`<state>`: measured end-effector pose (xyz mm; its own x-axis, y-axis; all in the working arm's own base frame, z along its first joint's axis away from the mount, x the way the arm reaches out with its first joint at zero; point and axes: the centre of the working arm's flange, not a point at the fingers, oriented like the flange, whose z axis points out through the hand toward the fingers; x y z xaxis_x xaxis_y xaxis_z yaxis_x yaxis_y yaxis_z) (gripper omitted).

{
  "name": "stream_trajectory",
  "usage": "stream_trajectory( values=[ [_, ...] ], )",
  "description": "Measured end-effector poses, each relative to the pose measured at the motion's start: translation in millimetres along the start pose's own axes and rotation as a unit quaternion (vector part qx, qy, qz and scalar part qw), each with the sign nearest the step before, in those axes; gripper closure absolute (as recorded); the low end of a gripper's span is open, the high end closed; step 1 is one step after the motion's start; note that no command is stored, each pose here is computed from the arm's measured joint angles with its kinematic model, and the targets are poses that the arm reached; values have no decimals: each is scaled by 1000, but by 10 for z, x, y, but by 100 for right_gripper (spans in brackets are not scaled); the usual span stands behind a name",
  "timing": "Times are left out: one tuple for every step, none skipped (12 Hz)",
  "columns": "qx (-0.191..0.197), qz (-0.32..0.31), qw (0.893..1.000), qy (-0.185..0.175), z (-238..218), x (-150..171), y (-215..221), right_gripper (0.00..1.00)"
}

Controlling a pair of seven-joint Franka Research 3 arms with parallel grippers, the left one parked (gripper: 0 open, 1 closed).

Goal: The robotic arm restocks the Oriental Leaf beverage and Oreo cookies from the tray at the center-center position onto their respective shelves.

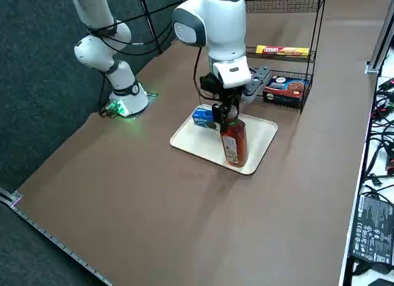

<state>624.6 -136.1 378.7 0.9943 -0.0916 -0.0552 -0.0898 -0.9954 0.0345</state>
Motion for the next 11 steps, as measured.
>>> stream_trajectory(
  values=[
    [1, 2, 1000, 1, -15, 1, -18, 42],
    [2, 2, 1000, 0, -16, -1, -28, 42],
    [2, 4, 1000, -1, -25, 0, -26, 42],
    [2, 4, 1000, -3, -50, -1, -27, 42],
    [3, 4, 1000, -6, -120, -2, -33, 42],
    [5, 4, 1000, -8, -244, -3, -46, 42],
    [11, 5, 1000, -8, -426, -12, -67, 42],
    [21, 7, 1000, -7, -649, -35, -94, 42],
    [33, 8, 999, -5, -890, -77, -124, 42],
    [46, 9, 999, -3, -1129, -131, -156, 42],
    [59, 9, 998, -1, -1354, -197, -192, 42]
  ],
)
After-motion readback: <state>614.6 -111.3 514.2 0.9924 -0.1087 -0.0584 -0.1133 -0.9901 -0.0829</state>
